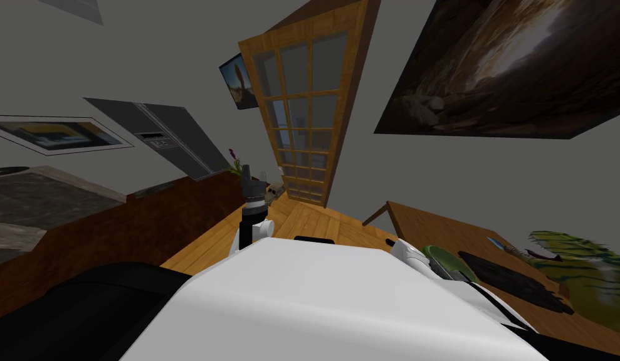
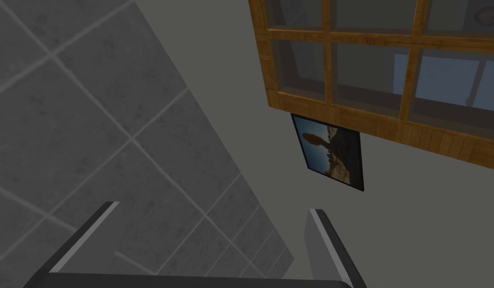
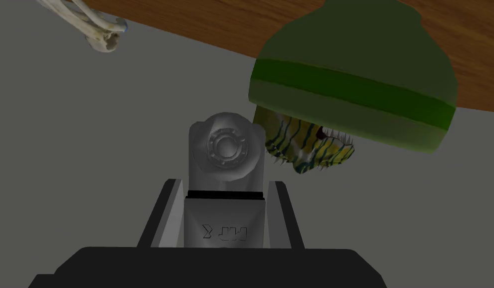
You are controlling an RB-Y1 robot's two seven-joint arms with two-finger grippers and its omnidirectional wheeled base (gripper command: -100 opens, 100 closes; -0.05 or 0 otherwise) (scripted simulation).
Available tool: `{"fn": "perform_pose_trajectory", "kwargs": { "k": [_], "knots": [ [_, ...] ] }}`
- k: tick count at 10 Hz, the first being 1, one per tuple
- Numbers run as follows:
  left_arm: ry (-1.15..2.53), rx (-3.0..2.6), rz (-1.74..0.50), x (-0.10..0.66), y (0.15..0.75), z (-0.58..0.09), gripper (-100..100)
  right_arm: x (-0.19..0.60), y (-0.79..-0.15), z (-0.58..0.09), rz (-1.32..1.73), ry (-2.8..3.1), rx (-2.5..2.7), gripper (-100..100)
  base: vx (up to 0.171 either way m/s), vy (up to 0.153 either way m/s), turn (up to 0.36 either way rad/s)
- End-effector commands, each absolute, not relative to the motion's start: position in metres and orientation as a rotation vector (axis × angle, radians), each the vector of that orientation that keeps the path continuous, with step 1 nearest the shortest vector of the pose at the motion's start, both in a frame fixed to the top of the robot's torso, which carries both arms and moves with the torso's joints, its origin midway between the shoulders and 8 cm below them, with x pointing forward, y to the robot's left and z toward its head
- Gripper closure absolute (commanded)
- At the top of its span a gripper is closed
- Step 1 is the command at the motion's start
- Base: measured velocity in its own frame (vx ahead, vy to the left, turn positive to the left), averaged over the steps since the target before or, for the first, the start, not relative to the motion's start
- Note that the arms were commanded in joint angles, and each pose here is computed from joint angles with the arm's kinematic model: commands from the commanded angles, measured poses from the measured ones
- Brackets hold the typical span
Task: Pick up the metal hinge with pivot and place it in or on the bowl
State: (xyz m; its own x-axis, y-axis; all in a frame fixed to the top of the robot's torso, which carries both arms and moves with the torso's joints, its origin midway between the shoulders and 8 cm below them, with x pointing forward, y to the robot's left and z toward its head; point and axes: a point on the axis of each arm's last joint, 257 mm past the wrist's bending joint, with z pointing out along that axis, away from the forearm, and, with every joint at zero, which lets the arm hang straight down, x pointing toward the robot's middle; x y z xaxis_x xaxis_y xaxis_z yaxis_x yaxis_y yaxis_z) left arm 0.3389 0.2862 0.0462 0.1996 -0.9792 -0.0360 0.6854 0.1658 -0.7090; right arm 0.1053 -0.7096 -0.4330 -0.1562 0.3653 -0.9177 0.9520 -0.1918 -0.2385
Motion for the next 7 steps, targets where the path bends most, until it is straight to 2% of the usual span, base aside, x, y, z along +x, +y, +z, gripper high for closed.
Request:
{"fn": "perform_pose_trajectory", "kwargs": {
  "k": [1, 7],
  "knots": [
    [0.566, -0.635, -1.279, 0.339, 0.286, 0.046, 0, 0.122, -0.730, -0.414, -1.336, 1.492, 1.549, 100, 0.091, -0.068, -0.086],
    [0.566, -0.635, -1.279, 0.339, 0.286, 0.046, 0, 0.145, -0.763, -0.382, -1.305, 1.454, 1.546, 100, 0.061, -0.063, -0.051]
  ]
}}
